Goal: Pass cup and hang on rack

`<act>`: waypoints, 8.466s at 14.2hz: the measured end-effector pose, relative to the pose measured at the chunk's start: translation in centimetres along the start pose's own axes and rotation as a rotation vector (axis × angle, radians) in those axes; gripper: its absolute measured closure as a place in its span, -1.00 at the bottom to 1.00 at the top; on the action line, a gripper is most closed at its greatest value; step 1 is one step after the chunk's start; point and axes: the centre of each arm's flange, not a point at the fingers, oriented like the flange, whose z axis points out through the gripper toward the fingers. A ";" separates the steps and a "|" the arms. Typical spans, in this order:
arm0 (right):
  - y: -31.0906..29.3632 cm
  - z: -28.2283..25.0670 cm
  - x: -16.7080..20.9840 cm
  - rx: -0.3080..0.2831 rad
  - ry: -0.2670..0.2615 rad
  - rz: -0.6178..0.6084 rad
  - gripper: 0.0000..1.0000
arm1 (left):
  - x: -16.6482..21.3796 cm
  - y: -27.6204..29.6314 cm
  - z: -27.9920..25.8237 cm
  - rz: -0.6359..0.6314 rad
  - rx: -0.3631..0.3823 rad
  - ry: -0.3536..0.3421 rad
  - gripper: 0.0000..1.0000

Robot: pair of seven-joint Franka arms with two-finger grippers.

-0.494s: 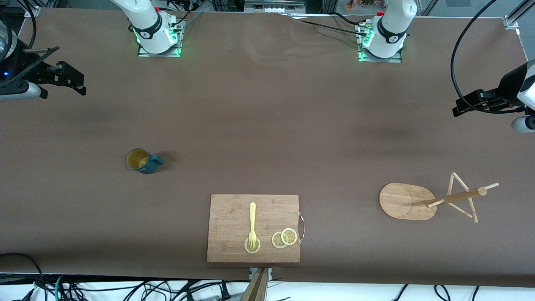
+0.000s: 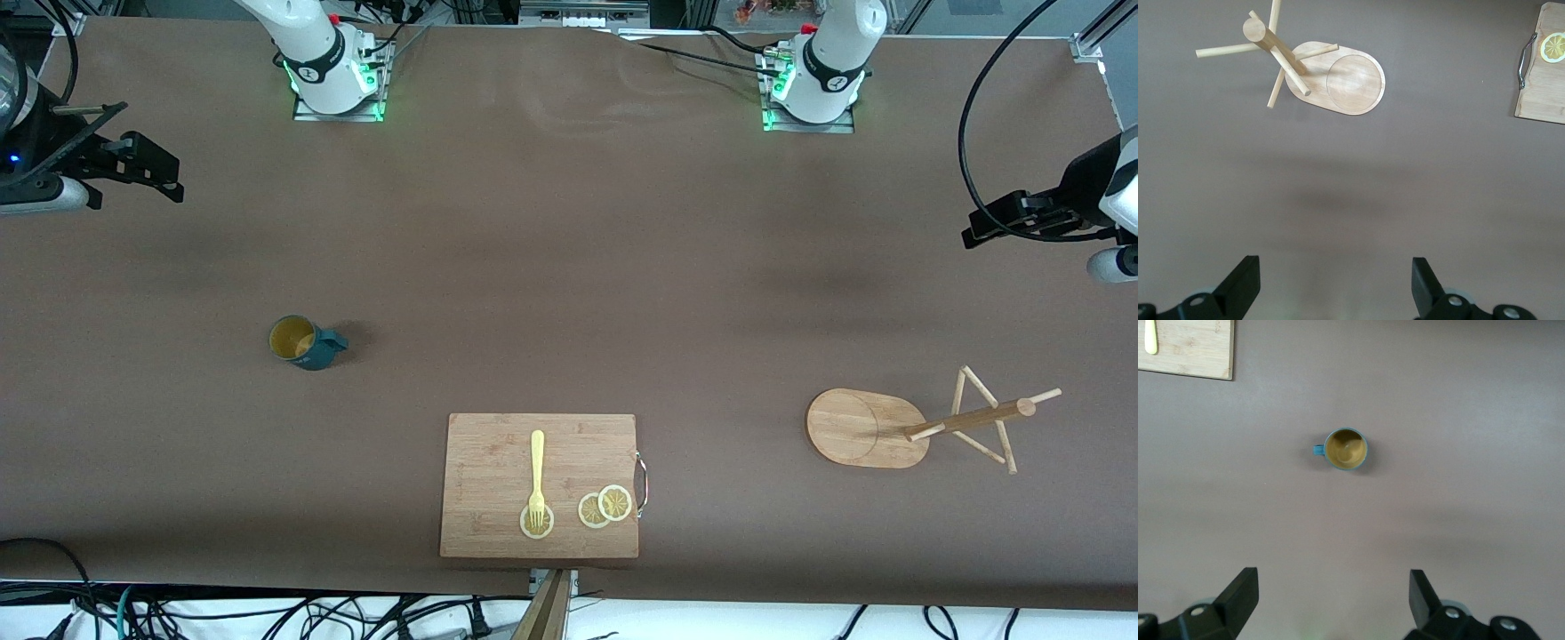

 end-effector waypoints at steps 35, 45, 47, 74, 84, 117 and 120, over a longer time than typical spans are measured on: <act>0.0 0.3 -0.2 0.001 -0.027 0.001 -1.00 | 0.2 -0.1 0.2 -0.003 0.000 -0.004 -1.00; -0.3 5.8 3.2 -0.003 -0.089 -0.004 -1.00 | 0.3 -0.3 0.5 -0.005 0.001 -0.008 -1.00; -0.4 6.7 3.6 -0.004 -0.104 -0.004 -1.00 | 0.3 -0.3 0.5 -0.005 0.001 -0.008 -1.00; 3.3 32.3 5.9 -0.032 -0.016 -0.075 -0.89 | 1.6 0.1 0.8 -0.002 -0.007 0.031 -1.00; 2.9 35.1 6.8 -0.027 0.003 -0.073 -0.47 | 1.5 0.6 0.5 0.006 -0.007 0.037 -1.00; -17.1 28.7 10.1 0.014 -0.025 0.021 0.93 | 1.3 0.9 1.1 0.012 -0.002 0.018 -1.00; -25.1 27.4 8.4 0.009 -0.032 0.065 0.93 | 1.4 0.7 1.7 0.020 0.000 0.005 -1.00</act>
